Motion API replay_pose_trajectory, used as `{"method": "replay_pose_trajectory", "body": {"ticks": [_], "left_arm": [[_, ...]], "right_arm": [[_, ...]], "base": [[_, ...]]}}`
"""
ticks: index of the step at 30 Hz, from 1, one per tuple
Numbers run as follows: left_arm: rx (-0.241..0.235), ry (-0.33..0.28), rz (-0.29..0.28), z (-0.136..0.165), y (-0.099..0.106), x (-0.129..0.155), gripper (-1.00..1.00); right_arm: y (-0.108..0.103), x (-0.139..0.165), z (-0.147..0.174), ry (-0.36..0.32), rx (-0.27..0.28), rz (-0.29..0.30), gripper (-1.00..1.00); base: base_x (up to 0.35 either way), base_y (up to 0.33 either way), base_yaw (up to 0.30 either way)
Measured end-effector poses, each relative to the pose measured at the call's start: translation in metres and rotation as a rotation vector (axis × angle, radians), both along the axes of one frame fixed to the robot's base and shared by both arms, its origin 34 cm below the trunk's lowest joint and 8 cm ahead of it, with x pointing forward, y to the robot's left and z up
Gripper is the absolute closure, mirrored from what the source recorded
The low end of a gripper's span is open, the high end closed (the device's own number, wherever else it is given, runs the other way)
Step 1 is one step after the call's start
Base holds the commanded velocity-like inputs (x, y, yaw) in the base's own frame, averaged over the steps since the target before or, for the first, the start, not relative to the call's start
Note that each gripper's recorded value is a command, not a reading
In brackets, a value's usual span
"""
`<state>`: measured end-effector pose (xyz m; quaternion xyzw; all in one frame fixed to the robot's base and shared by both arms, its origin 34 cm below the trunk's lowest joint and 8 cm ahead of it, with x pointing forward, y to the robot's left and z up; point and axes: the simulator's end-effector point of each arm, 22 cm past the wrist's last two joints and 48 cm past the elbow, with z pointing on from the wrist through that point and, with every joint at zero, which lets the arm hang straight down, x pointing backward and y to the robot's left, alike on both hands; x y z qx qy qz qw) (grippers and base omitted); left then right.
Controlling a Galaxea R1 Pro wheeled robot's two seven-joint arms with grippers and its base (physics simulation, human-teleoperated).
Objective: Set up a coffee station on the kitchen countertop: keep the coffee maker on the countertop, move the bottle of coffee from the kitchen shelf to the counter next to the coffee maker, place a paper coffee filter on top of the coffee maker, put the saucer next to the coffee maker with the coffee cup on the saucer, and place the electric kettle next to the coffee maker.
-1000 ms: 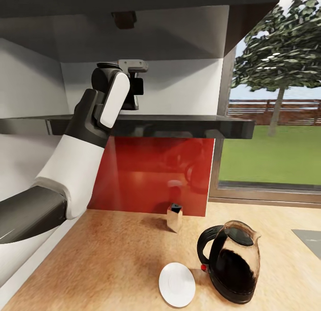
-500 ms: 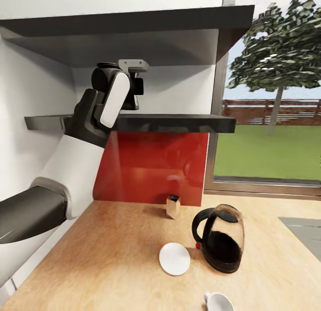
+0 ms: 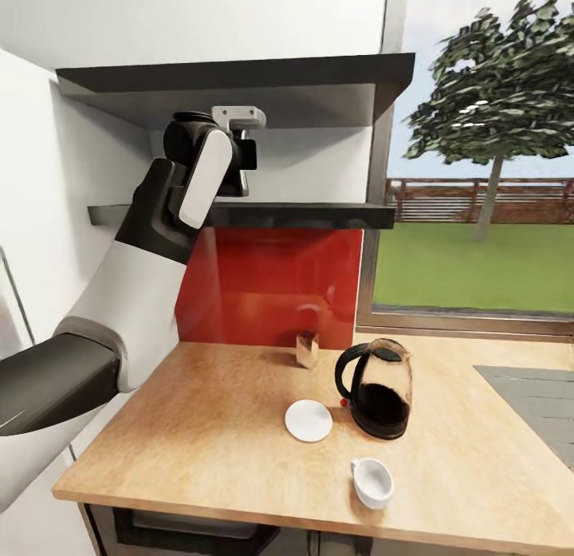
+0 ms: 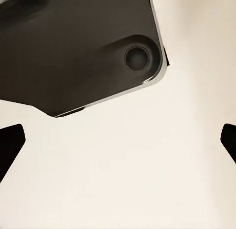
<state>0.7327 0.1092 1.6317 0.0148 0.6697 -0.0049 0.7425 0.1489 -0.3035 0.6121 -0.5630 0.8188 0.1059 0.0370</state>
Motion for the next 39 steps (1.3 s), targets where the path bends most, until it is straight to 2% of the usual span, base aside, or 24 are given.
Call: {"method": "replay_pose_trajectory", "body": {"ticks": [6,31,39], "left_arm": [[0.001,-0.001,-0.001,0.001,-0.001,-0.002,1.00],[0.000,-0.020,-0.003,0.010,-0.001,-0.011,1.00],[-0.001,-0.021,-0.003,0.012,0.000,-0.013,1.00]], "right_arm": [[-0.002,-0.001,0.000,0.003,-0.004,-0.003,-1.00],[-0.002,0.003,0.001,-0.010,-0.003,-0.003,-1.00],[-0.001,0.005,0.001,-0.015,-0.002,-0.004,-1.00]], "base": [[-0.132,0.000,-0.127],[0.000,-0.001,-0.265],[0.136,-0.176,-0.070]]}}
